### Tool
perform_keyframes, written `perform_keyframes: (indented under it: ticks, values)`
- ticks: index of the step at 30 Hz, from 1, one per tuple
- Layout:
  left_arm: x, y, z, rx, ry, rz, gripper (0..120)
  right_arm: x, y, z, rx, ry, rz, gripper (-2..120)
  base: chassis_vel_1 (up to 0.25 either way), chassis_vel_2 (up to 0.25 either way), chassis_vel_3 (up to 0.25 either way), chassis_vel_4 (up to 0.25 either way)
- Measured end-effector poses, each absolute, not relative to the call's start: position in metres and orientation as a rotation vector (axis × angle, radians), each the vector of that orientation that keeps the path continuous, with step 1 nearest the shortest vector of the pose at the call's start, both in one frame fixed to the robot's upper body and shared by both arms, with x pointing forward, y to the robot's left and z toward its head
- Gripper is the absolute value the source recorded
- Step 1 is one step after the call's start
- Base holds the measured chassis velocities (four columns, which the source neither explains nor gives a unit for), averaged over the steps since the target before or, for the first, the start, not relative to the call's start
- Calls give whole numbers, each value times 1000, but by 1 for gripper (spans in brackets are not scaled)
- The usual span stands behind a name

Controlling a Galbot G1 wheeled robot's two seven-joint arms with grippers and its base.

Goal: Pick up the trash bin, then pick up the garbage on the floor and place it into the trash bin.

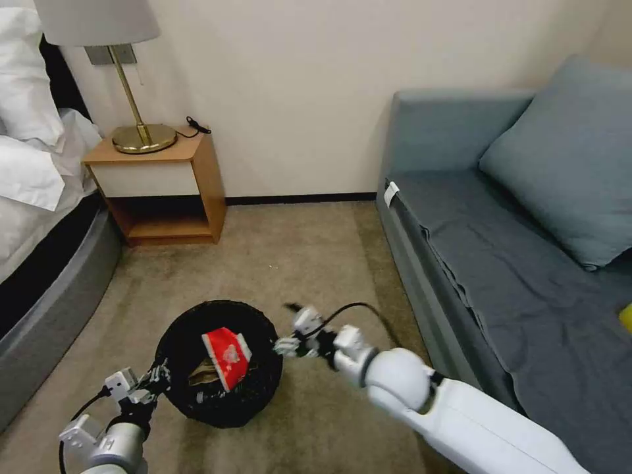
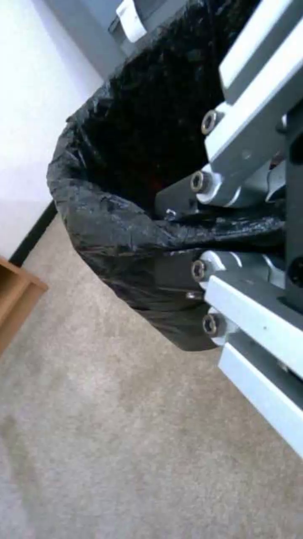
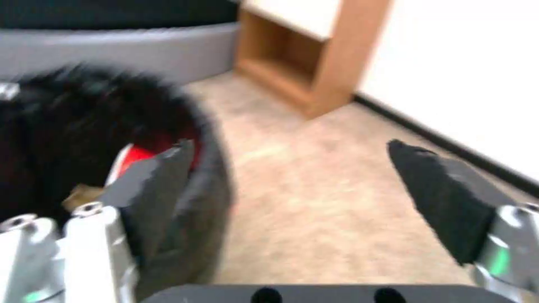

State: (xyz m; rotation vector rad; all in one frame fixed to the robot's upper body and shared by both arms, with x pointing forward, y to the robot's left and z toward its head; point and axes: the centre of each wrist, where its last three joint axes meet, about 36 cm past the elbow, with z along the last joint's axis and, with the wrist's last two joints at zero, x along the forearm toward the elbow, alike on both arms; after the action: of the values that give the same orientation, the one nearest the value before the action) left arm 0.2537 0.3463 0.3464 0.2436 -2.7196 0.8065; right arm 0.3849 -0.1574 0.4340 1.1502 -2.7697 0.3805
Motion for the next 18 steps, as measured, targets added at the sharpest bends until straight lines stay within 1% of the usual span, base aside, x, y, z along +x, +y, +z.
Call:
perform_keyframes:
  ticks: [1,3,5,6,10,18]
  values:
    - [256,348,343,246,-2712,828,5,383,-169,442,1107,-2815,370,98,0,0,0,0]
    - [258,349,341,247,-2706,841,5,382,-176,446,1084,-2837,364,98,0,0,0,0]
    - [265,351,333,245,-2668,922,5,369,-213,468,944,-2949,325,100,0,0,0,0]
    - [266,352,331,250,-2661,927,5,365,-218,470,920,-2961,314,100,0,0,0,0]
    - [267,355,325,273,-2642,902,5,350,-230,471,857,-2986,277,100,0,0,0,0]
    - [268,359,322,287,-2645,858,5,321,-235,484,776,-3033,184,100,0,0,0,0]
